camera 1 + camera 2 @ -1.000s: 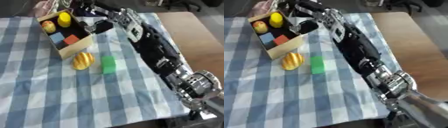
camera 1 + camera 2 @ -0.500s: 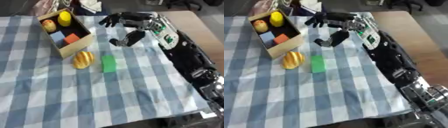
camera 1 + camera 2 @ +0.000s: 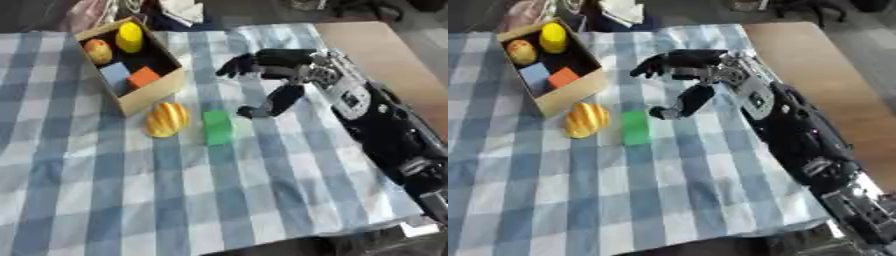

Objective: Pick up objects on the table and place them in the box.

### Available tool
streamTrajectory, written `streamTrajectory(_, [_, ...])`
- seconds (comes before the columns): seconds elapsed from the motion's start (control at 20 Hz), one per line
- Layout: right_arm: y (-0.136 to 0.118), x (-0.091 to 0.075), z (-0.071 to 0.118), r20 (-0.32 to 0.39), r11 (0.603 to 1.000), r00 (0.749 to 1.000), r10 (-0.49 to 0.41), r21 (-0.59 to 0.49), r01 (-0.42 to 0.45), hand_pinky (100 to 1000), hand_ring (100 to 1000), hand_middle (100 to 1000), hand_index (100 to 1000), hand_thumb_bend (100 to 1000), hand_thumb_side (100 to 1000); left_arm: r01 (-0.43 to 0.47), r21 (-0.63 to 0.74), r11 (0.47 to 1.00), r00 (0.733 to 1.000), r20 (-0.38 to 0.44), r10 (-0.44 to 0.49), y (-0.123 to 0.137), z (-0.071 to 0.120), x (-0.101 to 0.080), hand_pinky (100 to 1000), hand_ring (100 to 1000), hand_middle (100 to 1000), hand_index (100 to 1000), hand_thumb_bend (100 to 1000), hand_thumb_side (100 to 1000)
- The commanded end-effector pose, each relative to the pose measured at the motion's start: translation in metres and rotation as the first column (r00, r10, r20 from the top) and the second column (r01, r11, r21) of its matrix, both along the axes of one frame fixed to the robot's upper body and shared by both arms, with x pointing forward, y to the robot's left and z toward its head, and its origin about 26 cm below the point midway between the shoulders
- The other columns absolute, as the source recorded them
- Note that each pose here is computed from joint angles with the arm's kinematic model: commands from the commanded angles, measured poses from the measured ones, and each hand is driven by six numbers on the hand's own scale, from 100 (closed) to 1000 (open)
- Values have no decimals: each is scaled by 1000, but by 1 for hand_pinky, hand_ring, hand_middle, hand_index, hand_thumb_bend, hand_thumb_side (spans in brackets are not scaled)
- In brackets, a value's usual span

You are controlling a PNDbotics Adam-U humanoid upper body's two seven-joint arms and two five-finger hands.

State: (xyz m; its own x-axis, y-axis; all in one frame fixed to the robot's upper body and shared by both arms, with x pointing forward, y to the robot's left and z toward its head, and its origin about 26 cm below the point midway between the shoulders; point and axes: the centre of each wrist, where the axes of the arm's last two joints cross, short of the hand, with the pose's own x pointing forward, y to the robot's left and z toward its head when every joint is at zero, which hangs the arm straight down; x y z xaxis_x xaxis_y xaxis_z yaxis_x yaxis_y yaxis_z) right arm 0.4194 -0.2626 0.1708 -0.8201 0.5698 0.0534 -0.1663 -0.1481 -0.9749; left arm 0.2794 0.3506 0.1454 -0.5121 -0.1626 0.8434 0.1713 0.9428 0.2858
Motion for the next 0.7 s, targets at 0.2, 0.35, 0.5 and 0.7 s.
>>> streamTrajectory(0.2, [9, 1, 4, 63, 988, 995, 72, -139, -63, 817, 870, 921, 992, 339, 555, -6, 19, 1000, 1000, 16, 5, 4, 7, -1, 751, 542, 603, 776, 100, 634])
streamTrajectory(0.35, [17, 2, -1, 69, 983, 993, 95, -165, -83, 816, 867, 912, 990, 341, 562, -4, 19, 1000, 1000, 16, 4, 3, 7, -2, 751, 542, 603, 776, 100, 633])
streamTrajectory(0.5, [23, 2, -6, 66, 978, 991, 116, -184, -102, 814, 861, 897, 986, 333, 566, -5, 19, 1000, 1000, 14, 5, 3, 6, -2, 751, 543, 603, 776, 100, 635])
streamTrajectory(0.7, [30, 3, -11, 54, 970, 988, 141, -205, -127, 809, 850, 871, 978, 323, 570, -5, 19, 1000, 1000, 12, 5, 3, 6, -2, 751, 543, 603, 776, 100, 636])
